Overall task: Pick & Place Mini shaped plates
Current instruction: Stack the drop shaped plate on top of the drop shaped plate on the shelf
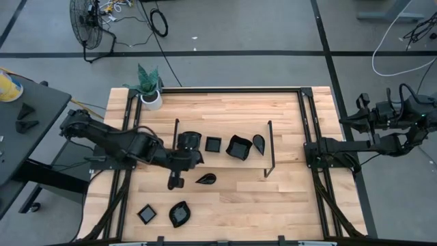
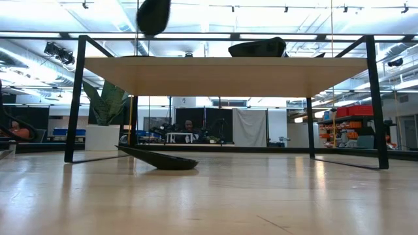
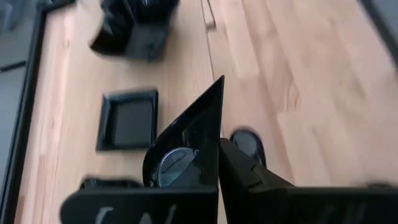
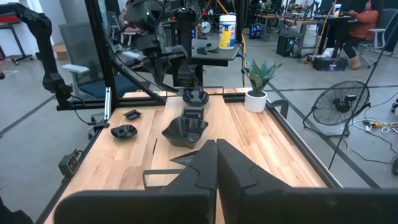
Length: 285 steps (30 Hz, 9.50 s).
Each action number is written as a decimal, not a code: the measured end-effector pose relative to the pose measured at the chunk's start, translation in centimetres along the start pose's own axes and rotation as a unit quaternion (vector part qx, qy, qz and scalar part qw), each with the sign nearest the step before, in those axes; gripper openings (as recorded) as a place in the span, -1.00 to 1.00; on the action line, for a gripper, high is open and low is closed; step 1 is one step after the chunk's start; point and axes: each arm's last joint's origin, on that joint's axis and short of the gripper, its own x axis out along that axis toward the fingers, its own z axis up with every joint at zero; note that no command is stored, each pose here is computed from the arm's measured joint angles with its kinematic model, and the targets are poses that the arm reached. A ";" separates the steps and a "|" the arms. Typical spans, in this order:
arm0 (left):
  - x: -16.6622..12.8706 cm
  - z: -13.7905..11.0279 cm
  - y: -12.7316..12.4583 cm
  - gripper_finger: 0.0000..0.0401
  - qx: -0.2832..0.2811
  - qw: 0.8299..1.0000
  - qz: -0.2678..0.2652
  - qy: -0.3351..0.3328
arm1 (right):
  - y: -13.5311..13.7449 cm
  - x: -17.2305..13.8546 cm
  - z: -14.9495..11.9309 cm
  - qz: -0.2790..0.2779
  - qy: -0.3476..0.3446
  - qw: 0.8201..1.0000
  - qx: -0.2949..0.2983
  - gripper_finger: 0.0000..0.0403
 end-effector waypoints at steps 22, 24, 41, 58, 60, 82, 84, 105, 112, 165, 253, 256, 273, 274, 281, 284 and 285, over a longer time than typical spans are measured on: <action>2.2 3.3 -0.7 -1.00 0.109 0.985 -0.005 -0.137 | 0.0 0.0 0.0 0.000 0.000 1.000 0.000 -0.97; 3.2 3.4 -1.2 -1.00 0.147 0.980 -0.014 -0.133 | 0.0 0.0 0.0 0.000 0.000 1.000 0.000 -0.97; 6.2 2.6 -1.5 -0.99 0.276 0.958 -0.002 -0.078 | 0.0 0.0 0.0 0.000 0.000 1.000 0.000 -0.97; 7.0 1.3 0.4 -0.99 0.267 0.962 -0.043 -0.019 | 0.0 0.0 0.0 0.000 0.000 1.000 0.000 -0.97; 7.3 1.3 0.3 -0.99 0.267 0.963 -0.045 -0.015 | 0.0 0.0 0.0 0.000 0.000 1.000 0.000 -0.97; 8.6 0.9 0.1 -0.99 0.191 0.980 -0.045 0.009 | 0.0 0.0 0.0 0.000 0.000 1.000 0.000 -0.97; 8.6 0.9 0.1 -0.99 0.182 0.982 -0.042 0.010 | 0.0 0.0 0.0 0.000 0.000 1.000 0.000 -0.97; 8.6 0.9 0.1 -0.86 0.183 0.982 -0.038 0.012 | 0.0 0.0 0.0 0.000 0.000 1.000 0.000 -0.97; 8.6 0.9 0.1 -0.80 0.182 0.982 -0.038 0.012 | 0.0 0.0 0.0 0.000 0.000 1.000 0.000 -0.97; -2.2 7.1 1.4 -0.79 0.138 0.990 0.007 0.010 | 0.0 0.0 0.0 0.000 0.000 1.000 0.000 -0.97; -11.3 -5.5 8.3 -0.92 -0.219 0.950 0.002 -0.223 | 0.2 23.9 6.1 0.033 -0.159 0.981 0.104 -0.46; -11.4 -5.6 8.3 -0.92 -0.219 0.950 0.002 -0.224 | 0.8 25.0 6.9 0.043 -0.153 0.984 0.075 -0.27; -11.5 -5.7 8.3 -0.92 -0.218 0.950 0.002 -0.222 | 2.6 28.8 9.6 -0.006 -0.051 0.983 -0.178 0.18; -11.5 -5.7 8.3 -0.92 -0.218 0.950 0.002 -0.222 | 2.5 29.1 9.6 -0.013 -0.033 0.981 -0.190 0.21; -11.4 -5.8 8.3 -0.92 -0.218 0.951 0.002 -0.218 | 2.7 31.1 9.7 -0.014 0.035 0.962 -0.271 0.41; -11.4 -5.9 8.3 -0.92 -0.217 0.953 0.002 -0.210 | 3.0 32.1 9.5 -0.006 0.053 0.950 -0.306 0.49; -11.4 -6.0 8.3 -0.92 -0.219 0.953 0.002 -0.208 | 3.1 32.5 9.4 -0.002 0.060 0.946 -0.320 0.51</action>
